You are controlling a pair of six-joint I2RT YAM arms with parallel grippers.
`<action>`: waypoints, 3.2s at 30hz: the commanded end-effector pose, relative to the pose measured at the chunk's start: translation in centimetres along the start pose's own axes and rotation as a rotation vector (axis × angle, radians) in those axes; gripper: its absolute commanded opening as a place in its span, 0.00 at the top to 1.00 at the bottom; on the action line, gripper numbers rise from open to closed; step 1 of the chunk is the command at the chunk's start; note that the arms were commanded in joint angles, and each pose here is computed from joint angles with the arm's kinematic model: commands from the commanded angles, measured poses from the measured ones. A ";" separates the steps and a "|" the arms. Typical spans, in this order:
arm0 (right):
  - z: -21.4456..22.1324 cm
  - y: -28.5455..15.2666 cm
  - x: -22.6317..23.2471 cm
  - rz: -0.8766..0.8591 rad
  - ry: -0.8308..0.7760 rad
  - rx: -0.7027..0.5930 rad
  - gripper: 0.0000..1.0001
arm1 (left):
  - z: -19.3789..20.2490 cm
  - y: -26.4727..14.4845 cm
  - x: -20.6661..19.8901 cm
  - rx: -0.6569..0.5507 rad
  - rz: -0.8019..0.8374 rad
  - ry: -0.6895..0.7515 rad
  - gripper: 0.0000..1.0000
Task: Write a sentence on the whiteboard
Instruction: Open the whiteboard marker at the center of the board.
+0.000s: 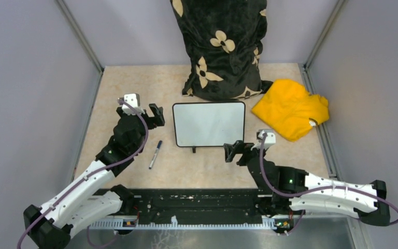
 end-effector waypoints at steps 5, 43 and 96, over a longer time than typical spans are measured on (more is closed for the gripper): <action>-3.0 0.2 -1.2 0.068 -0.070 -0.133 0.02 | 4.8 -1.6 2.0 0.306 -0.187 -0.027 0.01; -5.6 2.8 3.4 -0.091 -0.258 0.057 0.01 | 17.2 0.8 4.1 1.145 -0.084 0.105 0.19; -6.0 2.1 1.5 -0.017 -0.231 0.011 0.06 | 20.2 1.8 4.8 1.169 -0.135 0.006 0.92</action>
Point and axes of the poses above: each gripper's point midway between its finger pads, its own y axis out along the fingers, its own x axis along the line the jaws close on, z = x × y, the point moved 5 cm from there along -y, back along the fingers, and after that the axes turned 3 degrees about y, right-handed, at the moved point
